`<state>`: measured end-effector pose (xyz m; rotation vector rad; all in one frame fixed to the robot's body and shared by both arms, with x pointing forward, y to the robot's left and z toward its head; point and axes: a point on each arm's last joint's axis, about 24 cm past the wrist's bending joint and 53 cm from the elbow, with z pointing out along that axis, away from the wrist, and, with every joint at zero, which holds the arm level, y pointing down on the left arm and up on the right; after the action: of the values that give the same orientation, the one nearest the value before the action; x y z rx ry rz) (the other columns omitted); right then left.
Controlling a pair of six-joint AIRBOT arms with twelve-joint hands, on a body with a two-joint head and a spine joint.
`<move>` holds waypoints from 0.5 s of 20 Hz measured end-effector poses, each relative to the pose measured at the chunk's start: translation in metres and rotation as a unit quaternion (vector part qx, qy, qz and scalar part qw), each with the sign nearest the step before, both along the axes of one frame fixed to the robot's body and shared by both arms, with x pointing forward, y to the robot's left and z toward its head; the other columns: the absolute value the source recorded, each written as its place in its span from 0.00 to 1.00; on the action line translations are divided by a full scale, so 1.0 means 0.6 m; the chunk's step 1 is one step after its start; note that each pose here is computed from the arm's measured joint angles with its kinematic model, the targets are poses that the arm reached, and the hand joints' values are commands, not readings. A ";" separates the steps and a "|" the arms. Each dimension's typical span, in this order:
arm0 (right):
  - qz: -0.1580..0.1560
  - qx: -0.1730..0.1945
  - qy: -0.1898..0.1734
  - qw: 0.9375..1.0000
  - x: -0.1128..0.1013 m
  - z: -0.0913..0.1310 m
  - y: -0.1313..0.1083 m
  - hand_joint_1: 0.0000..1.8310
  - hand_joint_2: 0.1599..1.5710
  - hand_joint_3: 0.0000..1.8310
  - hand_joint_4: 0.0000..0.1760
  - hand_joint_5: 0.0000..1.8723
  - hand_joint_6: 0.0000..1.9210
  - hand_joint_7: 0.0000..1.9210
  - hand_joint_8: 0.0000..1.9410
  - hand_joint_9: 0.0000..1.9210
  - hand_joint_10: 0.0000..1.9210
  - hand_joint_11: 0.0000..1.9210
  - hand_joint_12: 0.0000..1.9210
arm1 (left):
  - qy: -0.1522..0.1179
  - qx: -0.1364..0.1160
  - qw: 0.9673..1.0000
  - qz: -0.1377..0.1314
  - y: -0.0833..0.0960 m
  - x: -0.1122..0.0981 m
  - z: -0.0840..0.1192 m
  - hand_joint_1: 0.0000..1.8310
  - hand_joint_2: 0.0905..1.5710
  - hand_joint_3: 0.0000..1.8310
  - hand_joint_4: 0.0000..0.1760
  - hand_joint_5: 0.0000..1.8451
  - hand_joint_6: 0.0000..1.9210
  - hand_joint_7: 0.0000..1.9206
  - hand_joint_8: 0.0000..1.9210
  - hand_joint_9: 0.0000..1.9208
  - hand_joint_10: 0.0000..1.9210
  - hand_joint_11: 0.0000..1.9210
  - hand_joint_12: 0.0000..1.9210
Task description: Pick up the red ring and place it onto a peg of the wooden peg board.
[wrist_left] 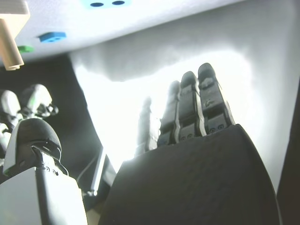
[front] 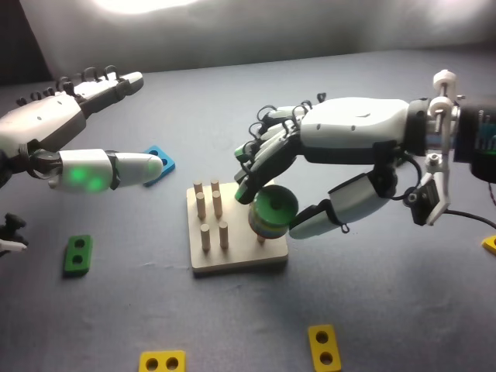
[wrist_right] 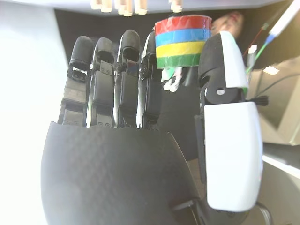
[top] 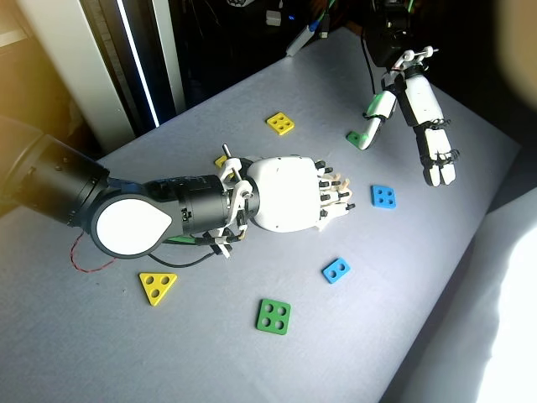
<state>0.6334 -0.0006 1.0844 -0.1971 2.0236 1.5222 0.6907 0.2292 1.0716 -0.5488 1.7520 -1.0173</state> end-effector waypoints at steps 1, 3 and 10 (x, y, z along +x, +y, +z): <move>0.001 0.000 0.001 1.000 -0.001 -0.001 0.002 0.61 0.71 0.00 0.00 0.48 0.58 0.33 0.00 0.20 0.01 0.00 0.37 | 0.000 0.000 1.000 0.000 0.000 0.000 0.000 0.23 0.60 0.00 0.76 0.05 0.00 0.00 0.00 0.00 0.00 0.00 0.00; 0.006 -0.002 0.001 1.000 -0.005 -0.004 0.006 0.62 0.70 0.00 0.00 0.49 0.56 0.34 0.00 0.21 0.01 0.00 0.46 | 0.000 0.000 1.000 0.000 0.000 0.000 0.000 0.23 0.60 0.00 0.77 0.05 0.00 0.00 0.00 0.00 0.00 0.01 0.01; 0.017 -0.013 -0.010 1.000 -0.007 -0.005 0.021 0.61 0.70 0.00 0.00 0.49 0.58 0.32 0.00 0.20 0.01 0.00 0.28 | -0.002 0.000 1.000 -0.002 -0.002 0.001 0.003 0.22 0.60 0.00 0.91 0.04 0.00 0.00 0.00 0.00 0.00 0.01 0.00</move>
<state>0.6291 0.0121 1.0815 -0.2558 2.0348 1.5100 0.6911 0.2277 1.0732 -0.5442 1.7498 -1.0211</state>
